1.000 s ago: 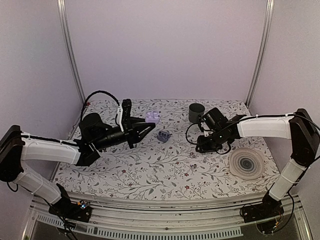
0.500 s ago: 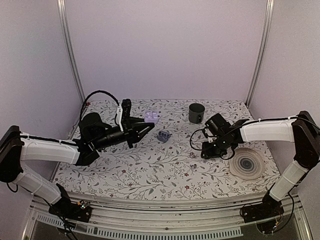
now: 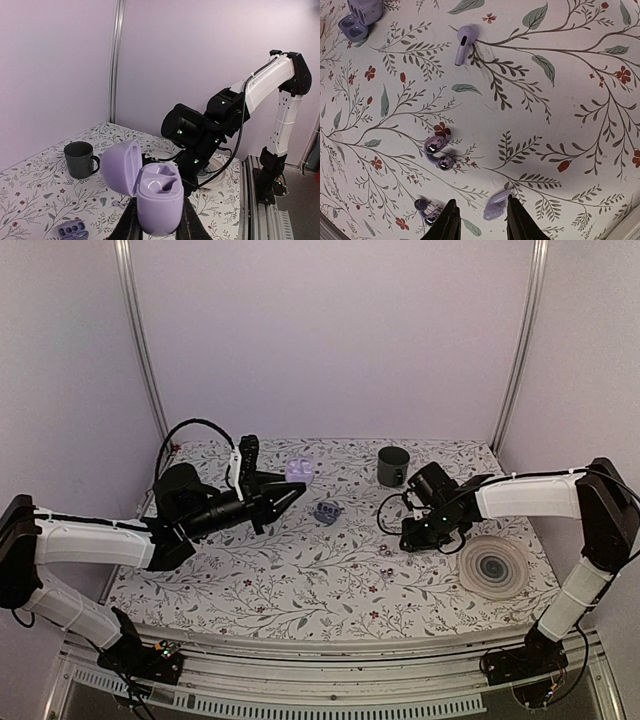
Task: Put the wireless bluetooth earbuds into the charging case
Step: Pick up the left earbud from the center of the board.
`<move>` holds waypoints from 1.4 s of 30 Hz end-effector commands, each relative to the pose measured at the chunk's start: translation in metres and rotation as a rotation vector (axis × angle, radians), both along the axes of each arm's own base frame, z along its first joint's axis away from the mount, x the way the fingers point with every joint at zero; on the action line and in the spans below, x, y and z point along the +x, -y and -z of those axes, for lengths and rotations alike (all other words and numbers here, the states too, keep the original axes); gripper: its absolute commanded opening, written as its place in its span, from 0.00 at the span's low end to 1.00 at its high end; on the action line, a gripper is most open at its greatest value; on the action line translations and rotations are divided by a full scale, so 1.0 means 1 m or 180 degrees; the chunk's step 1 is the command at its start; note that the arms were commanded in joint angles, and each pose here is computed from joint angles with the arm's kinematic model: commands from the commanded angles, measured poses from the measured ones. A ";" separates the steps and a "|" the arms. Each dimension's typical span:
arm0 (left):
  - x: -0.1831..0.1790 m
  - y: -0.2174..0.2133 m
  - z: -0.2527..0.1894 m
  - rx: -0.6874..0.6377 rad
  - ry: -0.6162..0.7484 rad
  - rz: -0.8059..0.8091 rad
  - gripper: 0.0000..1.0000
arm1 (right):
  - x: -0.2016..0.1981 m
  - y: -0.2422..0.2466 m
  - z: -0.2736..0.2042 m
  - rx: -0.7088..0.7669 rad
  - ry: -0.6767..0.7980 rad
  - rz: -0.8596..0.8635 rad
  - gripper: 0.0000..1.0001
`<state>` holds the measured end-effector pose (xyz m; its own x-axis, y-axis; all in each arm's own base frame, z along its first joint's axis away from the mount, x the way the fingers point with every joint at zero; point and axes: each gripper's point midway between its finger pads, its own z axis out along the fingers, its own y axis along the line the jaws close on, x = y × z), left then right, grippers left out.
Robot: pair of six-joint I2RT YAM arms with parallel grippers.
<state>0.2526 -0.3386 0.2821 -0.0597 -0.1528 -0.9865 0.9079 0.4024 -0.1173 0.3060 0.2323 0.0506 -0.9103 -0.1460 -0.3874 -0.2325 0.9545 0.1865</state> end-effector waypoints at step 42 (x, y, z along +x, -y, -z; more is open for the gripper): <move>0.013 0.005 0.014 0.0104 -0.0091 -0.0045 0.00 | -0.023 -0.009 0.009 -0.0300 -0.0035 -0.0386 0.15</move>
